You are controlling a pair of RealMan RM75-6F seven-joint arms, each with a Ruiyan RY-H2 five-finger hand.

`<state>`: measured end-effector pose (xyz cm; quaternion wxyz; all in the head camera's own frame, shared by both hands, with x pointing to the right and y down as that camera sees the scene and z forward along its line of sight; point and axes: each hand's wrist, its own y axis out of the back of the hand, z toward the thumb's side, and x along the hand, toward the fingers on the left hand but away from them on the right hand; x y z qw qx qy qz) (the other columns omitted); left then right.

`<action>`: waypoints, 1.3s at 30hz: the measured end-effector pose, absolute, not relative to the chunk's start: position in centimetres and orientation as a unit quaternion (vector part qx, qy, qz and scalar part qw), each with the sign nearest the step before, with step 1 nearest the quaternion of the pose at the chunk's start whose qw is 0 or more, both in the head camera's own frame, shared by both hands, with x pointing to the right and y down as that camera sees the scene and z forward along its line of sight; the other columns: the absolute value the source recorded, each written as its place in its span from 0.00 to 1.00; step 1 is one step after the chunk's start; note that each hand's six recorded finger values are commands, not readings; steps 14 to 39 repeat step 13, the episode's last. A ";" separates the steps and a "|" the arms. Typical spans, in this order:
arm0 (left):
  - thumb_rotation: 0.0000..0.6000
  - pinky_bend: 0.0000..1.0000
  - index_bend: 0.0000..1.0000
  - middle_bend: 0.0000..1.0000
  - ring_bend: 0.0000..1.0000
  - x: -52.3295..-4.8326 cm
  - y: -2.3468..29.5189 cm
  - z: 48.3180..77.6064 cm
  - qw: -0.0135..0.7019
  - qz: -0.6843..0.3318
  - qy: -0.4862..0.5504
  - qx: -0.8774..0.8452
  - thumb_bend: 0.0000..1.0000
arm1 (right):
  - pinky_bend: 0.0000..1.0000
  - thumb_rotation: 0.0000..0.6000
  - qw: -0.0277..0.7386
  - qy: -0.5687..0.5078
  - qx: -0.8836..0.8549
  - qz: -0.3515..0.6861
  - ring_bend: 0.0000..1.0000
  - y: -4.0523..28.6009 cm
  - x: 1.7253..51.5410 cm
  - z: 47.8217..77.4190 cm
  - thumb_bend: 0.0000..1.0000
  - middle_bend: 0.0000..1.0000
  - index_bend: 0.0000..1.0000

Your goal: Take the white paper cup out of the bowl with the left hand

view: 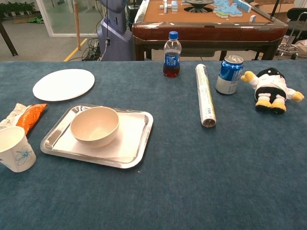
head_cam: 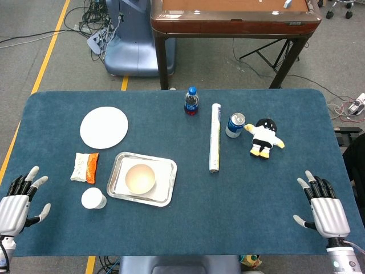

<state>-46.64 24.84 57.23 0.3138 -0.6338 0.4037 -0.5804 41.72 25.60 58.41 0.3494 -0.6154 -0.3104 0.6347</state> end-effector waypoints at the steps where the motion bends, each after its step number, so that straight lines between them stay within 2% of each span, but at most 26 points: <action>1: 1.00 0.00 0.17 0.00 0.00 -46.7 24.8 57.2 0.312 -0.581 0.405 -0.634 0.32 | 0.00 1.00 0.350 -0.310 -0.615 0.635 0.00 25.6 41.7 58.4 0.20 0.00 0.00; 39: 1.00 0.00 0.18 0.00 0.00 -46.1 24.8 57.7 0.317 -0.586 0.392 -0.635 0.32 | 0.00 1.00 0.350 -0.319 -0.615 0.631 0.00 25.8 42.0 58.2 0.20 0.00 0.00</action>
